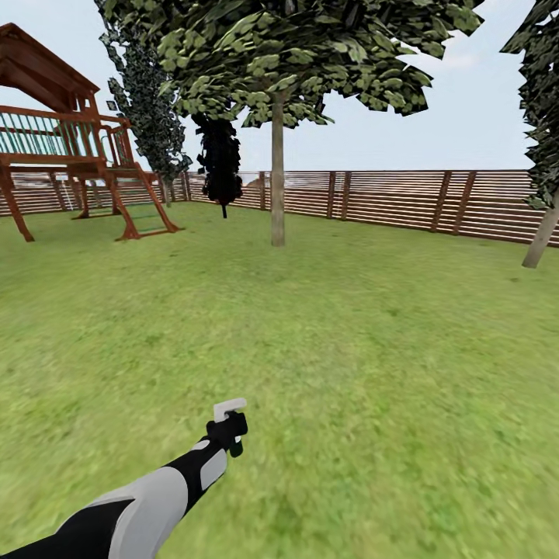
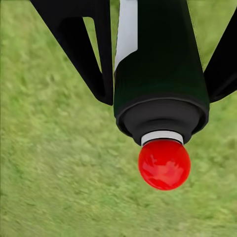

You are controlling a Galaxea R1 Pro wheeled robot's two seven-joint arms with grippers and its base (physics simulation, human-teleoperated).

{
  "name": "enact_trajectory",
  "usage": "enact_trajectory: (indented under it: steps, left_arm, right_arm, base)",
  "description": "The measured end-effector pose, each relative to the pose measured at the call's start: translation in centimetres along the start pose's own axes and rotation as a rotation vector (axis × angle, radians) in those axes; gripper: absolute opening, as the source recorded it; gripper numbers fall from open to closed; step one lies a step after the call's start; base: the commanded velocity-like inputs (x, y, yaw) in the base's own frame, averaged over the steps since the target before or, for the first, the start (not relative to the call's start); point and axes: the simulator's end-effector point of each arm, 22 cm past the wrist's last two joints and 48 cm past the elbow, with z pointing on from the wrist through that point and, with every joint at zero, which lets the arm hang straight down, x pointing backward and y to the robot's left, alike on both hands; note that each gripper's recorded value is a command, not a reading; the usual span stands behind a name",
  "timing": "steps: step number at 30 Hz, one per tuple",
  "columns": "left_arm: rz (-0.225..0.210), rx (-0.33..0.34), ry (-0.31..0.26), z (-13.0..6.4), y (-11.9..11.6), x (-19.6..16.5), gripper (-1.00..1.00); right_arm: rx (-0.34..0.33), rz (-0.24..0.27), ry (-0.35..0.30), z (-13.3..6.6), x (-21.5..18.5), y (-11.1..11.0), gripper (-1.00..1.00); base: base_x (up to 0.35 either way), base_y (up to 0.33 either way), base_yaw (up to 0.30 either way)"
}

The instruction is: In the garden, pick up the pesticide atomizer on the floor and spray pesticide onto both trees until each tree trunk is fully covered.

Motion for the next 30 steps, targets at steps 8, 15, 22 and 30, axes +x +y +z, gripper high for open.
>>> enact_trajectory:
  steps: [8, 15, 22, 30]
  left_arm:
    - [0.000, 0.000, 0.000, 0.00, -0.01, -0.01, -1.00]
    - [0.000, 0.000, 0.000, 0.00, -0.01, -0.02, -1.00]
    - [0.000, 0.000, 0.000, 0.00, 0.01, 0.01, -1.00]
    - [0.000, -0.002, -0.004, 0.02, 0.25, -0.15, -1.00]
  right_arm:
    - [-0.001, 0.000, 0.000, -0.01, 0.01, 0.06, 1.00]
    - [-0.001, 0.000, 0.000, -0.01, 0.01, 0.07, 1.00]
    - [-0.001, 0.000, 0.000, -0.01, 0.01, 0.07, 1.00]
    - [0.002, 0.002, -0.001, 0.03, -0.04, -0.12, 1.00]
  base:
    - [0.350, 0.000, 0.000]
    - [0.350, 0.000, 0.000]
    - [0.350, 0.000, 0.000]
    - [0.350, 0.000, 0.000]
